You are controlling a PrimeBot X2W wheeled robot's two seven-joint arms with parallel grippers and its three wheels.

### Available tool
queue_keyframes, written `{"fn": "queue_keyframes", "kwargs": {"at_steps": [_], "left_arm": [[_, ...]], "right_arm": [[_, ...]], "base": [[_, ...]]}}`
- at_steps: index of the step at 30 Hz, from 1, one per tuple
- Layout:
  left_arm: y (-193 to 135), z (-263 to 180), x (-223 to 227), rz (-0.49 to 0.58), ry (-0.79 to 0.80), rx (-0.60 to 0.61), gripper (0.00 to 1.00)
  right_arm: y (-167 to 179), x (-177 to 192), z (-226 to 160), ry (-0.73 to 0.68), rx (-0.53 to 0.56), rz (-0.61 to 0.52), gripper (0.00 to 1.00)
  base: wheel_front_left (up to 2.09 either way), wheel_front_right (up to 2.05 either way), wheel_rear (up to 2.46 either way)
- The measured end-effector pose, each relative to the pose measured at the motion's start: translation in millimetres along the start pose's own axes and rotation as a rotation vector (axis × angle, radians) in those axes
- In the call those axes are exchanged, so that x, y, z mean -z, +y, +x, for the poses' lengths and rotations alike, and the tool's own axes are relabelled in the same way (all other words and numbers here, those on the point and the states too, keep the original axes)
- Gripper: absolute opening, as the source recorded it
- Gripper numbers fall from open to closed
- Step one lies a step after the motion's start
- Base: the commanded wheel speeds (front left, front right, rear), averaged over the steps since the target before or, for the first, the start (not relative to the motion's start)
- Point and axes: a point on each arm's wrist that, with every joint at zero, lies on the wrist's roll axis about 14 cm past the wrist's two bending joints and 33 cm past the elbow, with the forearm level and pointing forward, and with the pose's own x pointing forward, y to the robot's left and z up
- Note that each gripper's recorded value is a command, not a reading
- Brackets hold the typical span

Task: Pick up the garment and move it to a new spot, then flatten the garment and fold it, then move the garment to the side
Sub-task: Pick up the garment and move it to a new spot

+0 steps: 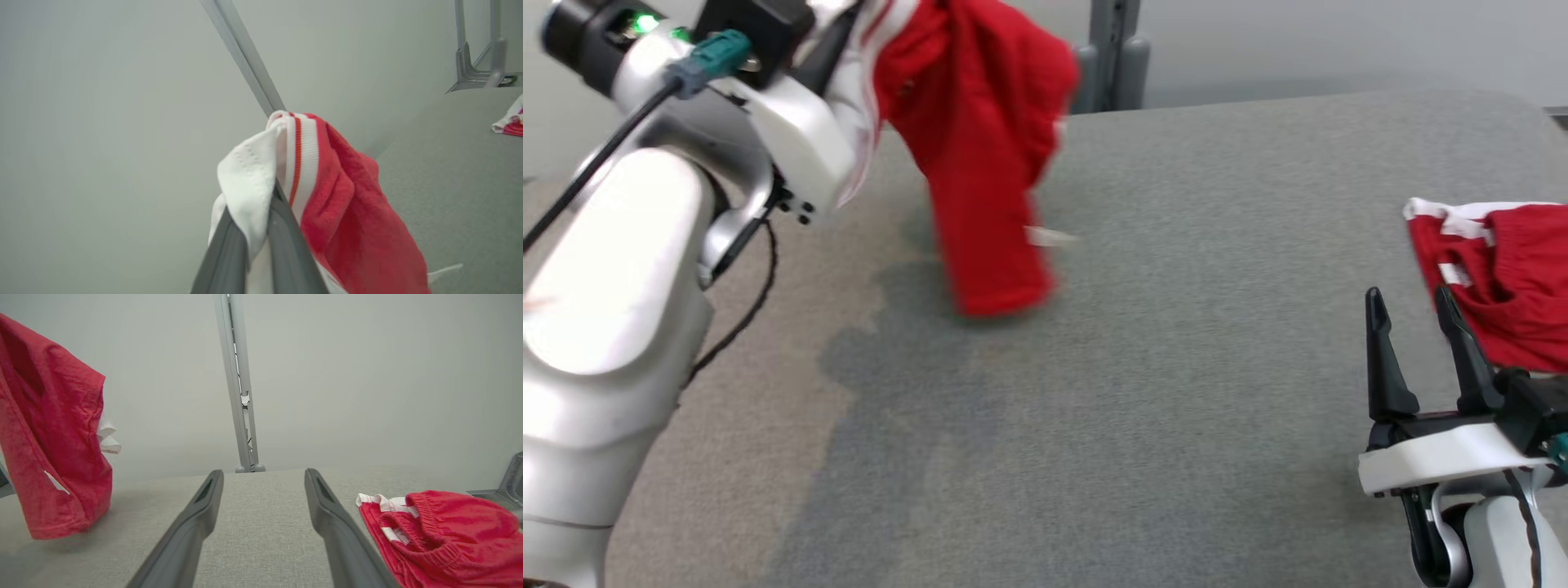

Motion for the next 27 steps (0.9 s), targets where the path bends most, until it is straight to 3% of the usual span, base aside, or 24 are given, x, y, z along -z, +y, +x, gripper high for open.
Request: {"fn": "queue_keyframes", "kwargs": {"at_steps": [5,8,16,24,25,26,27], "left_arm": [[-55.6,10.8,-55.2,-0.034,-0.136,0.141,0.00],[-91.7,15.5,-56.6,-0.089,-0.144,0.223,0.00],[-172.6,16.8,34.6,-0.267,0.063,0.335,0.00],[-191.6,3.3,111.1,-0.302,0.219,0.292,0.00],[-185.2,0.8,121.9,-0.302,0.235,0.259,0.07],[-182.3,-0.5,126.2,-0.302,0.242,0.243,0.25],[-180.9,-1.7,128.5,-0.306,0.244,0.233,0.85]], "right_arm": [[-28.7,-13.0,-24.9,-0.023,0.086,-0.016,1.00],[-40.5,-16.5,-36.7,-0.027,0.124,-0.020,1.00],[-58.6,-11.1,-52.3,-0.005,0.184,-0.015,1.00],[-63.6,-0.6,-55.8,0.028,0.202,-0.011,1.00],[-60.8,0.5,-55.1,0.030,0.194,-0.006,1.00],[-59.5,0.4,-54.5,0.030,0.190,-0.006,1.00],[-58.6,0.1,-54.1,0.029,0.187,-0.005,1.00]], "base": [[0.00,0.00,0.00],[0.00,0.00,0.00],[0.00,0.00,0.00],[0.00,0.00,0.00],[0.00,0.00,0.00],[0.00,0.00,0.00],[0.00,0.00,0.00]]}}
